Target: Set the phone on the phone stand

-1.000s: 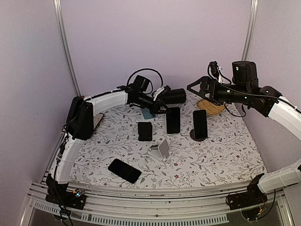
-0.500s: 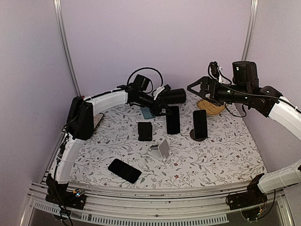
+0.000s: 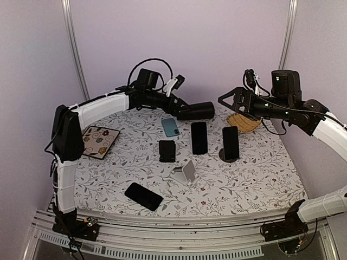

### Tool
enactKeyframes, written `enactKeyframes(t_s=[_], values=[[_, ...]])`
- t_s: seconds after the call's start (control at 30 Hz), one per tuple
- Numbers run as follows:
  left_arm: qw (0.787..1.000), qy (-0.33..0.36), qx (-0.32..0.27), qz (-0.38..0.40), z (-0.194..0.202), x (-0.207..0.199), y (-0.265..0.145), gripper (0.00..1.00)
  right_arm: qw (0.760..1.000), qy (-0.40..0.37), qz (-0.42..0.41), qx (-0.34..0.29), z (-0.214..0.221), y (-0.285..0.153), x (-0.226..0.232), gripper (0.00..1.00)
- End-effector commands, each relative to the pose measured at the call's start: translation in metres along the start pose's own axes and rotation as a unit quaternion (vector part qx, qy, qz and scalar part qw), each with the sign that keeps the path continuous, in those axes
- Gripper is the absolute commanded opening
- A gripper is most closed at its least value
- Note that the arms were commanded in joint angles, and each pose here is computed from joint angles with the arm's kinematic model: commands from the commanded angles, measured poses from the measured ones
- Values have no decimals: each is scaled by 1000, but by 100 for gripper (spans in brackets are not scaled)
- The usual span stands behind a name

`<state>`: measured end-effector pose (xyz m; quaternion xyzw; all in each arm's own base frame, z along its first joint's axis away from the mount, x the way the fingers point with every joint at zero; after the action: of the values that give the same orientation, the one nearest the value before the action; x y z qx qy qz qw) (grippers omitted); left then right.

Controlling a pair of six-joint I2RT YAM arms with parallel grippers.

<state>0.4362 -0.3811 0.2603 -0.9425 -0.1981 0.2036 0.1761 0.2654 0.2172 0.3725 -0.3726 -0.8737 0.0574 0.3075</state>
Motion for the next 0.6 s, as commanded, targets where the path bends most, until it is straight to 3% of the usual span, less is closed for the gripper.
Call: enactKeyframes(t_s=[0.0,0.23,0.37,0.57], values=[[990,-64,-39,-122,-3,34,-33,89,1000,-24,15,-11,-3,-5,-2,100],[963,-127,-18,-238,30,90,-57,89,999,-48,18,-11,-7,-3,-1,99],[947,-148,10,-287,51,120,-38,89,999,-51,15,-10,-7,-1,-1,99],[923,-181,7,-339,63,153,-7,89,999,-51,16,-5,-6,-1,-1,99]])
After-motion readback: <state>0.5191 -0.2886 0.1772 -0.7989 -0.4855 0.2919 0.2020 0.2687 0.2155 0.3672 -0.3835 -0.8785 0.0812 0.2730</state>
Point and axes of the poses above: each gripper's point midway between its finger pads, its own y axis out along the fingers, its own x axis along the line the jaws close on, z = x × y, the point moved 5 cm from there along -y, back along the fingers, and after that the axes turned 7 degrees about -y, right-handed, at the moved point
